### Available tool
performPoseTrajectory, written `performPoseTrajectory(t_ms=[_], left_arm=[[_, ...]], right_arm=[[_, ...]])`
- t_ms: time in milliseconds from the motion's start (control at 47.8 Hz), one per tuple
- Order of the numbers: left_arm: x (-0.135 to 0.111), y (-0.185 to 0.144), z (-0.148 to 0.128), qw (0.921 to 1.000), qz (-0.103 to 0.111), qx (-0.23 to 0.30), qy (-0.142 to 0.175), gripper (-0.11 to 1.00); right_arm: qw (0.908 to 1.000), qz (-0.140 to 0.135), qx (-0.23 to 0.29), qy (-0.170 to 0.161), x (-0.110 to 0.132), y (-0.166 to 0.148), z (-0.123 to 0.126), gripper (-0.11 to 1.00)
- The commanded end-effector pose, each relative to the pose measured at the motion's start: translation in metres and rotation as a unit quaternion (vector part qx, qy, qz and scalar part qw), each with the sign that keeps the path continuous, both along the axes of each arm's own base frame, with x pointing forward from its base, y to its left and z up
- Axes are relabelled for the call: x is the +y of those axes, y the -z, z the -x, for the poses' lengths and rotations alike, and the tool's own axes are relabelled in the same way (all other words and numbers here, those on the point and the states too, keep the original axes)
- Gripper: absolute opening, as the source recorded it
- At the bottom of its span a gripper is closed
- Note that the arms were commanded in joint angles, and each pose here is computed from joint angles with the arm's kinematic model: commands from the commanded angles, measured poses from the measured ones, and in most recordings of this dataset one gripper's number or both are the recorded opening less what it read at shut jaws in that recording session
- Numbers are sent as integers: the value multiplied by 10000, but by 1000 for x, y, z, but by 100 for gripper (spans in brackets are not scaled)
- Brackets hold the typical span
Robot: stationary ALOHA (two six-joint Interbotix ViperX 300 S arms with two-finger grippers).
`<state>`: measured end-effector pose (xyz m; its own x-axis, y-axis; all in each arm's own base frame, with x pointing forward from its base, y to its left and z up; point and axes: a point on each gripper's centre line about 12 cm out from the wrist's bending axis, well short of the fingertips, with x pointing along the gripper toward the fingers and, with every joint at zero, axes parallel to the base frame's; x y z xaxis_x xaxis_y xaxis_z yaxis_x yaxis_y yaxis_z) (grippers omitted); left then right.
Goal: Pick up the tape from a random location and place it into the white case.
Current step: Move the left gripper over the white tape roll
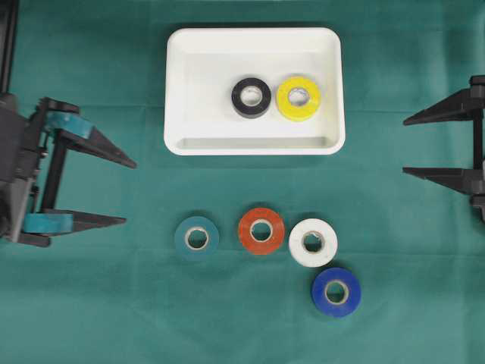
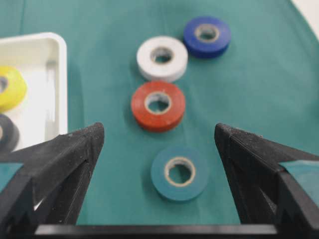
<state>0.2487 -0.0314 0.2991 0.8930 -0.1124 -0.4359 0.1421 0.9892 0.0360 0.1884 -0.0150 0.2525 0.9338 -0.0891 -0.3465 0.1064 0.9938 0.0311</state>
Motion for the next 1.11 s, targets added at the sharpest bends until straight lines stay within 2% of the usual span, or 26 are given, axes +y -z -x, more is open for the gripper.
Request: performPoseTrajectory(t_ms=[0,377,837,1088], left_arm=[[-2,-13,-12,9998,36,-220,14,97],[-7,-25,-72,9991,53,-426,-36,97],[-14,-50,-176,9983,52,-565,-93,97],[-20,-61,-217,9981,58,-611,-78,97]], right_arm=[[10000,12,-99,-1,0,-8,-3,82],[9999,27,-112,-8,0,-8,-3,82],[10000,19,-98,-3,0,-8,-3,82],[10000,12,-99,1,0,-8,-3,82]])
